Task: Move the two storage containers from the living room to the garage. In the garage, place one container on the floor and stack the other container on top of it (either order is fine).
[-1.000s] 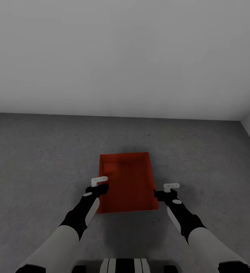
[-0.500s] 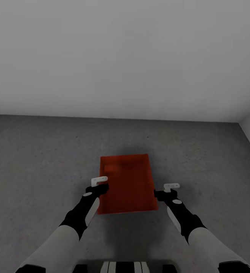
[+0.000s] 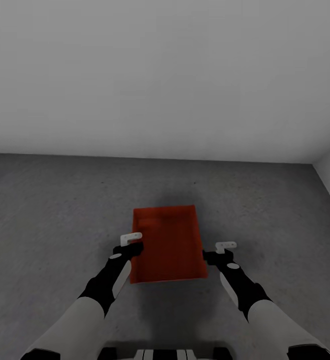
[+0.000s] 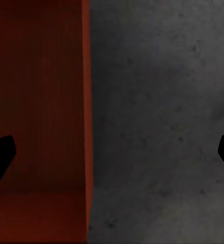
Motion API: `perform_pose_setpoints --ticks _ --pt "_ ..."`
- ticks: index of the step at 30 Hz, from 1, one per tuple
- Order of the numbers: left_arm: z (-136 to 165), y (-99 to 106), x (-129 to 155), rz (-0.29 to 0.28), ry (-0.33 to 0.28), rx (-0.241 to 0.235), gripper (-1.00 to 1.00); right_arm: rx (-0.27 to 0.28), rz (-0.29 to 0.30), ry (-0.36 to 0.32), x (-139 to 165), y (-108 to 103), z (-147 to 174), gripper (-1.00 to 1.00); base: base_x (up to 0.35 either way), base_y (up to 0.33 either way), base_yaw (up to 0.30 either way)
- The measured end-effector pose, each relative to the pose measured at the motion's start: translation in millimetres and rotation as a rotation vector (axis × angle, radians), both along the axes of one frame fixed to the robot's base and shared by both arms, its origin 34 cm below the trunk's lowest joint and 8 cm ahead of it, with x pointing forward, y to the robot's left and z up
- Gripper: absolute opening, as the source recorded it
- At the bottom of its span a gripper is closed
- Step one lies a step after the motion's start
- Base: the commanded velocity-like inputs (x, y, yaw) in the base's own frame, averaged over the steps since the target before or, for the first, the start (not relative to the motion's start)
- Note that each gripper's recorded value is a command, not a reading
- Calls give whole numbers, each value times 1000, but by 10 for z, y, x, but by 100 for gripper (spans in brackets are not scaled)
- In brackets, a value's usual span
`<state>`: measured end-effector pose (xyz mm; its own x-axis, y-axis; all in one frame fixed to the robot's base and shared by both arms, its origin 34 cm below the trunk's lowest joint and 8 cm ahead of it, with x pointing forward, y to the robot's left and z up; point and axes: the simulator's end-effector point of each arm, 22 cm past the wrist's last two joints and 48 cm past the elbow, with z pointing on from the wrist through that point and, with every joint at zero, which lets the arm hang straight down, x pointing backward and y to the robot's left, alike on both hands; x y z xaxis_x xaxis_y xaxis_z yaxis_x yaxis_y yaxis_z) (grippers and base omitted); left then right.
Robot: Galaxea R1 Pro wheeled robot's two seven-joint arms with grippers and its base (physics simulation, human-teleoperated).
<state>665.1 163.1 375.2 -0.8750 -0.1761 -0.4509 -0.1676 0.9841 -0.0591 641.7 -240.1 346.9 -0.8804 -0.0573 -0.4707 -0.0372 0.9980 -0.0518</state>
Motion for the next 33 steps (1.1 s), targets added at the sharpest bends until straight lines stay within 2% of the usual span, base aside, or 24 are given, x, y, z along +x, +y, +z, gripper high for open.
perform_pose_setpoints --ticks 33 --pt "590 78 46 31 4 -1 100 1 -2 -11 96 1 627 100 0 0 0"
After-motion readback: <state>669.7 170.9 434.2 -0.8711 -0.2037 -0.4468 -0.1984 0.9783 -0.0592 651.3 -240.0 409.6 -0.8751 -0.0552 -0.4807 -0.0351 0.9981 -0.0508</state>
